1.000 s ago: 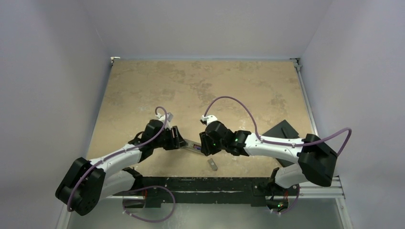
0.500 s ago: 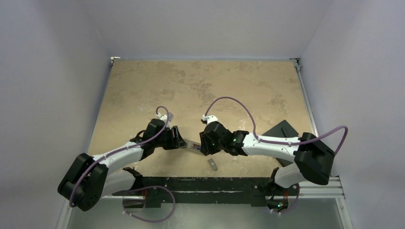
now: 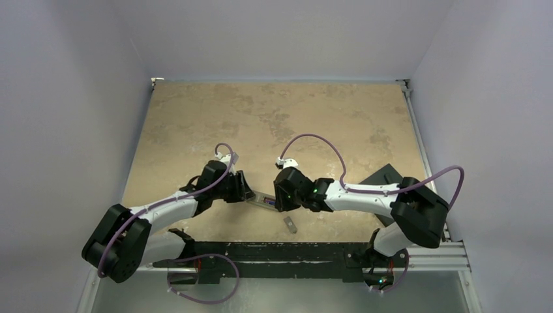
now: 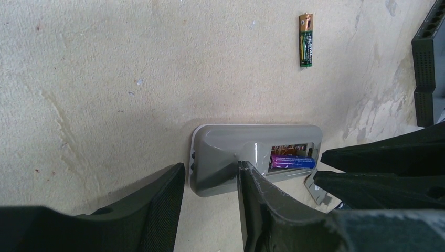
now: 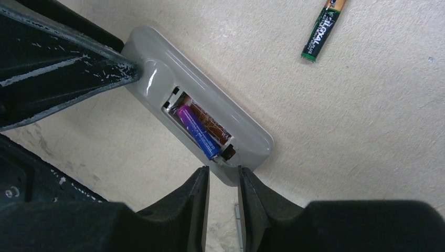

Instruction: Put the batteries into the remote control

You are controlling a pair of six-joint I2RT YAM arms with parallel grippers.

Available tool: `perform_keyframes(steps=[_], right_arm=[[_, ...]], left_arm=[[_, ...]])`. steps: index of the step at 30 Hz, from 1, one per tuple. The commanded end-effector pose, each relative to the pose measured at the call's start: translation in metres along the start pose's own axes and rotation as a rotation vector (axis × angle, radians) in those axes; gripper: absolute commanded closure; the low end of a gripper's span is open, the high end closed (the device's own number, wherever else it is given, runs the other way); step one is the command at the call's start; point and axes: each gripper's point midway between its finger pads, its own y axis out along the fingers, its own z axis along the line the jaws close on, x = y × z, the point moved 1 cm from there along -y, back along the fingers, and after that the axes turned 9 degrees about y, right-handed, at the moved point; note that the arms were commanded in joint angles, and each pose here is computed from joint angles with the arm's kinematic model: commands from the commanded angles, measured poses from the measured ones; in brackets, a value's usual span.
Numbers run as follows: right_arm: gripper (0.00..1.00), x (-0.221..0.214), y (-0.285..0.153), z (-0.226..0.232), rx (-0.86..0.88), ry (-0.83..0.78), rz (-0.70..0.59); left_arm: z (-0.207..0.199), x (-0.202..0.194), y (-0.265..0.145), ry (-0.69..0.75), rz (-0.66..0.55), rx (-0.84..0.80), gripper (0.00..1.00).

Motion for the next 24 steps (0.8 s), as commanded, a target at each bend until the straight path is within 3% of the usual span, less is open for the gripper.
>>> perform_keyframes(steps=[1, 24], right_arm=[[0.67, 0.0227, -0.002, 0.0188, 0.041, 0.046, -0.069], [0.71, 0.0233, 0.0052, 0.0258, 0.061, 0.075, -0.061]], left_arm=[[-0.0126, 0.0165, -0.0012, 0.053, -0.049, -0.047, 0.61], [-0.0111, 0.008, -0.0028, 0.042, -0.032, -0.054, 0.65]])
